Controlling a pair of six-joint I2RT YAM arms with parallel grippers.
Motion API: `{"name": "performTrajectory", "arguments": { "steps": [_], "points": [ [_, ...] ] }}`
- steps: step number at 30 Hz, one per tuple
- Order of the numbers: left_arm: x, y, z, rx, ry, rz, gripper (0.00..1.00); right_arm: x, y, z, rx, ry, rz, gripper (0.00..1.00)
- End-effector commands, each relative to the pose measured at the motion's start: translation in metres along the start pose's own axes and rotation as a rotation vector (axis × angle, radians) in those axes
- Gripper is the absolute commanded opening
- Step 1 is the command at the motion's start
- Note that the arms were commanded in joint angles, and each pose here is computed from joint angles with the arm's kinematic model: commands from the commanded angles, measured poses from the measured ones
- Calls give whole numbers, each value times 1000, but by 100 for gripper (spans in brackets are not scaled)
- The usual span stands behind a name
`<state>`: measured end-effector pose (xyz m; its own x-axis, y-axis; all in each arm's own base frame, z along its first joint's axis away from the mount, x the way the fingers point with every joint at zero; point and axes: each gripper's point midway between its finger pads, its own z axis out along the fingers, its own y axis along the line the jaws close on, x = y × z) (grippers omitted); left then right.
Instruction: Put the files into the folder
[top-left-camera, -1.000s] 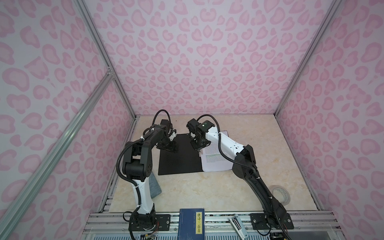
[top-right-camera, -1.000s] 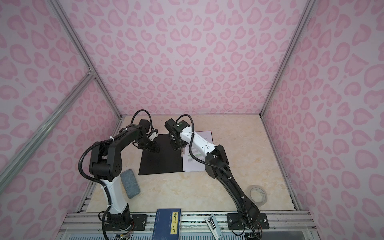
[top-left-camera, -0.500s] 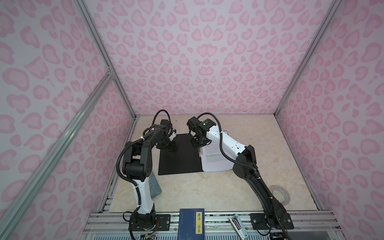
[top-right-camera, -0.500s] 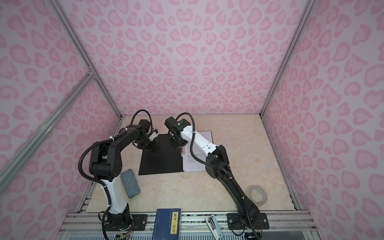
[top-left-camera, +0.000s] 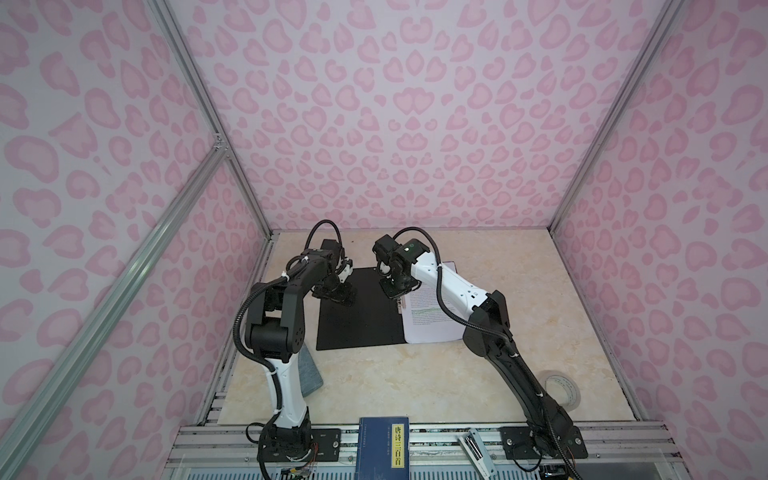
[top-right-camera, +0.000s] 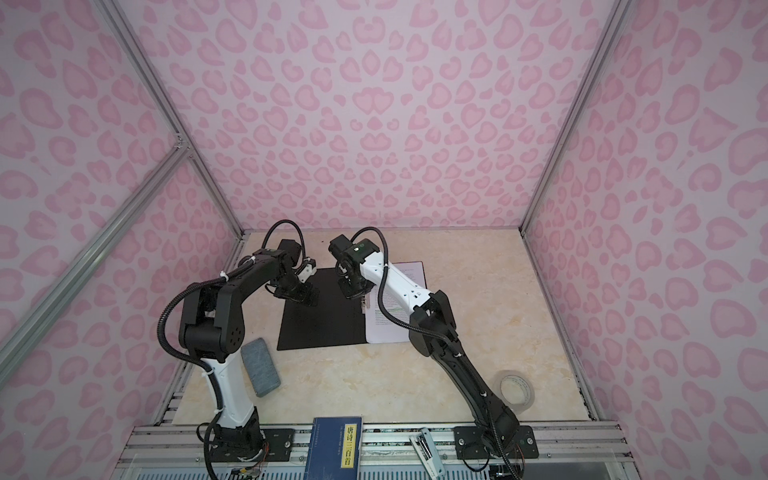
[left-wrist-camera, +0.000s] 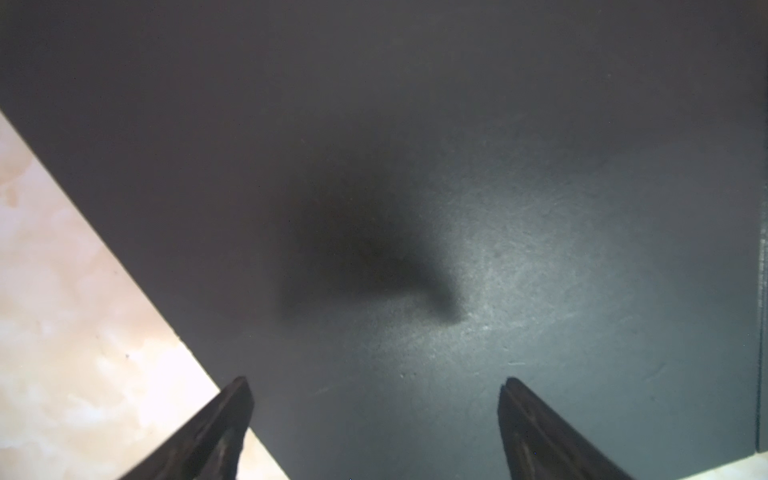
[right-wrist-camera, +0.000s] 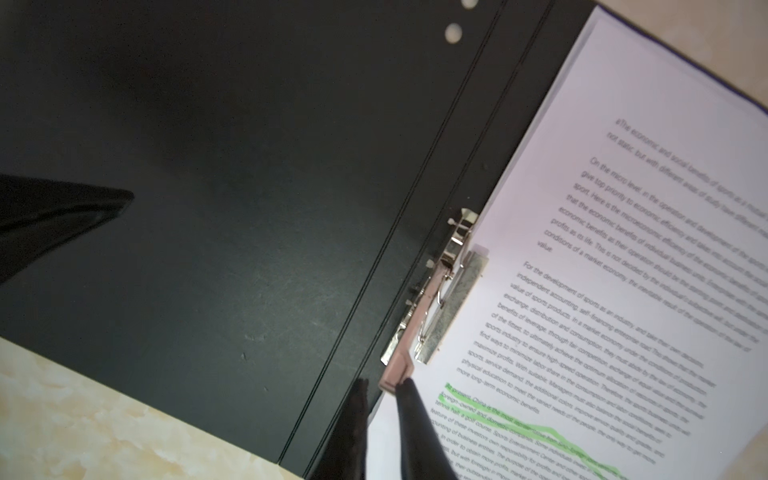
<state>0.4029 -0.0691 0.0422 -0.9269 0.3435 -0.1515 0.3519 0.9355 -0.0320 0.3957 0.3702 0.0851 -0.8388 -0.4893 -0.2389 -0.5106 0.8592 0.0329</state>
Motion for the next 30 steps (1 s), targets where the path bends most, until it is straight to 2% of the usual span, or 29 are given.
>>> {"name": "performTrajectory", "arguments": {
  "steps": [1,30],
  "points": [
    [0,0,2,3,4,6,96,6,-5,9,20,33,-5,18],
    [3,0,4,2,15,11,95,11,-15,17,5,70,25,11]
  ]
}}
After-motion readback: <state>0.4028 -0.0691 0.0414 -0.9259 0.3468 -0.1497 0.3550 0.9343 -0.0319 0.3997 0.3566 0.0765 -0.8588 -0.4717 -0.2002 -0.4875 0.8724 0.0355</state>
